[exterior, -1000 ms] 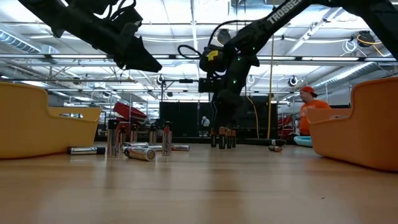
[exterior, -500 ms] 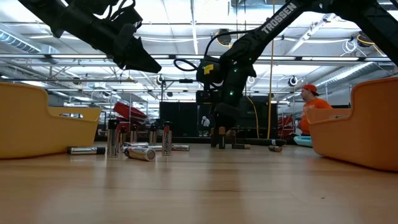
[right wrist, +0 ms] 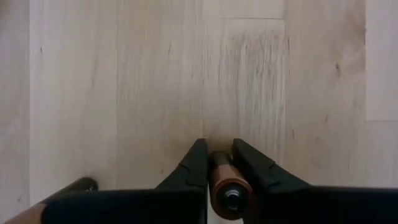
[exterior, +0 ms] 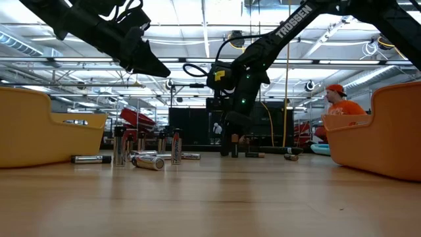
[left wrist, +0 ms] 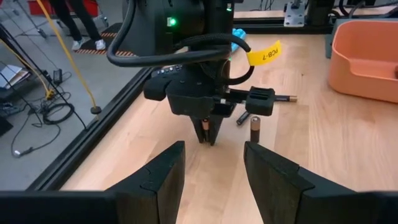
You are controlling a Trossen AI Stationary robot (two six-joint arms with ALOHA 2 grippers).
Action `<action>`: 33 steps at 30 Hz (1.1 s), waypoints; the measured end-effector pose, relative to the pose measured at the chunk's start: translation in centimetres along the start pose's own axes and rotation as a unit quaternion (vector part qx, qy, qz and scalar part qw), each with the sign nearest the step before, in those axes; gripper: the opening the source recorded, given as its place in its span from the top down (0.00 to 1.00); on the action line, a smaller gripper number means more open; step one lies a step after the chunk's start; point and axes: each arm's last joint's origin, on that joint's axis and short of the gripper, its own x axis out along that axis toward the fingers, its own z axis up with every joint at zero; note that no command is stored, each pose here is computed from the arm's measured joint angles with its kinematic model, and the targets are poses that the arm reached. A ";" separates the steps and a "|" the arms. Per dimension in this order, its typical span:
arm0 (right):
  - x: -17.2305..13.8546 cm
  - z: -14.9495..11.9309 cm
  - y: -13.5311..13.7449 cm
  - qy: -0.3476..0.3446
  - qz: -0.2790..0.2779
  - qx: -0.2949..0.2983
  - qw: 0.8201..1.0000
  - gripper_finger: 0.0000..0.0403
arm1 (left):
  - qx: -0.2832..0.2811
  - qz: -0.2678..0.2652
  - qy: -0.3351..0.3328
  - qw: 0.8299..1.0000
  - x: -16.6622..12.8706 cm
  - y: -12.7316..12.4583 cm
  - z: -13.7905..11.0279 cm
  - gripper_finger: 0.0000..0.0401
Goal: Sort batteries
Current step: Put the black battery into the orange bin
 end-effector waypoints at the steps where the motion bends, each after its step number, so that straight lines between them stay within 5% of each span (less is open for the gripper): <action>1: -0.2 0.1 0.1 -0.002 -0.003 -0.001 1.000 0.93 | -0.001 0.000 0.000 1.000 0.0 0.0 0.0 0.56; 6: -4.6 1.9 1.3 -0.044 -0.055 -0.023 0.997 0.93 | -0.017 0.000 0.000 1.000 0.0 0.0 0.0 0.56; 12: -11.4 2.2 5.9 -0.124 -0.048 -0.030 0.991 0.93 | -0.017 -0.001 0.039 0.999 0.0 0.0 -0.8 0.56; 18: -13.4 -2.5 12.4 -0.122 0.006 -0.008 0.992 0.93 | 0.051 -0.007 0.079 0.996 0.0 -0.1 -1.6 0.56; 24: -15.1 -7.6 18.2 -0.114 0.084 0.032 0.989 0.93 | 0.029 -0.010 0.071 0.997 0.1 -0.2 -1.5 0.56; 29: -15.3 -10.1 19.9 -0.062 0.119 0.121 0.984 0.92 | 0.025 -0.029 0.071 0.997 0.1 -0.3 -1.5 0.56; 33: -14.3 -12.0 20.3 0.030 0.096 0.170 0.980 0.82 | 0.008 -0.039 0.080 0.996 0.1 -0.3 -1.6 0.56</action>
